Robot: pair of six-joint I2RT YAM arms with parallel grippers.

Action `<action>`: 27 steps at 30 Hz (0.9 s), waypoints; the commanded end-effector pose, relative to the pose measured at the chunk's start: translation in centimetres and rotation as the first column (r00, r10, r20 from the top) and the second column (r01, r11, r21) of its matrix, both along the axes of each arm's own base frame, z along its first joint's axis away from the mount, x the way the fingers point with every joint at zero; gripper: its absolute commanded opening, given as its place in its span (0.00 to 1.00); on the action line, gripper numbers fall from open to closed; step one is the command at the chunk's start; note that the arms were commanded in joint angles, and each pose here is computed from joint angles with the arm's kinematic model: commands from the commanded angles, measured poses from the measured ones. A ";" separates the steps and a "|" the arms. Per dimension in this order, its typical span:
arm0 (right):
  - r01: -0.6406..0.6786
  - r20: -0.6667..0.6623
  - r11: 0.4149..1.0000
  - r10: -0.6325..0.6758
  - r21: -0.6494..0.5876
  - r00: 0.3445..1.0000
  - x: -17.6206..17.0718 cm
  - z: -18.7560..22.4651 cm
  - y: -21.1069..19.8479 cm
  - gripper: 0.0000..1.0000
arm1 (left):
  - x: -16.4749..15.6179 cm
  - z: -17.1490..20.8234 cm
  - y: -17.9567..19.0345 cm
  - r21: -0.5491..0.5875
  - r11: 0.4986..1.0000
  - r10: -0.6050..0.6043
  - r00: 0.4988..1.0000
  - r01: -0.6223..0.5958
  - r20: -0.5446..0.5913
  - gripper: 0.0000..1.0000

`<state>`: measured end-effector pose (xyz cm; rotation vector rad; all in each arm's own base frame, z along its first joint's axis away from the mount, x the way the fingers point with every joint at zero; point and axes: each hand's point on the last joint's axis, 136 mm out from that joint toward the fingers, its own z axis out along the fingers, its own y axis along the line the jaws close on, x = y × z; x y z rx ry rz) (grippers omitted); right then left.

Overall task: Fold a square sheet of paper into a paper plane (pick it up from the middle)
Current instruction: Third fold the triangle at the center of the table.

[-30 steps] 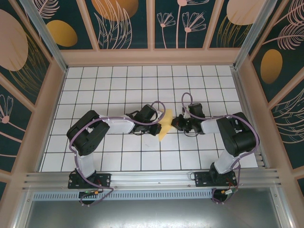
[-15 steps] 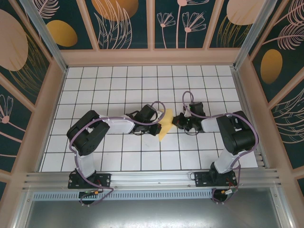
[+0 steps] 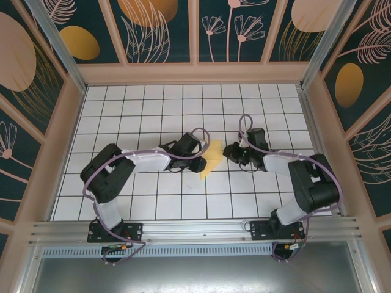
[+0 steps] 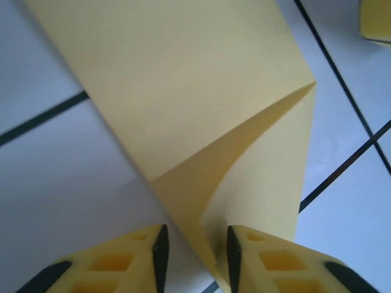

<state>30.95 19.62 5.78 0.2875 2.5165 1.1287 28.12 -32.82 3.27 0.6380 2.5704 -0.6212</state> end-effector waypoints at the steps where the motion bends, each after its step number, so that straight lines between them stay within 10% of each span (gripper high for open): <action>1: 0.032 0.025 0.999 -0.031 -0.036 0.999 -0.4 0.6 -1.2 0.19 | 1.8 3.4 1.1 0.000 0.994 0.105 0.991 -0.106 0.083 0.41; 11: 0.041 -0.019 0.999 -0.040 0.029 0.999 -2.2 -0.7 -1.0 0.34 | -0.1 9.1 -3.4 -0.290 0.957 -0.013 1.000 0.021 0.029 0.25; 27: -0.035 -0.030 0.997 0.036 0.063 0.999 -2.5 -1.3 1.2 0.45 | 1.7 -0.4 -1.0 -0.028 0.993 0.115 0.993 -0.115 -0.022 0.08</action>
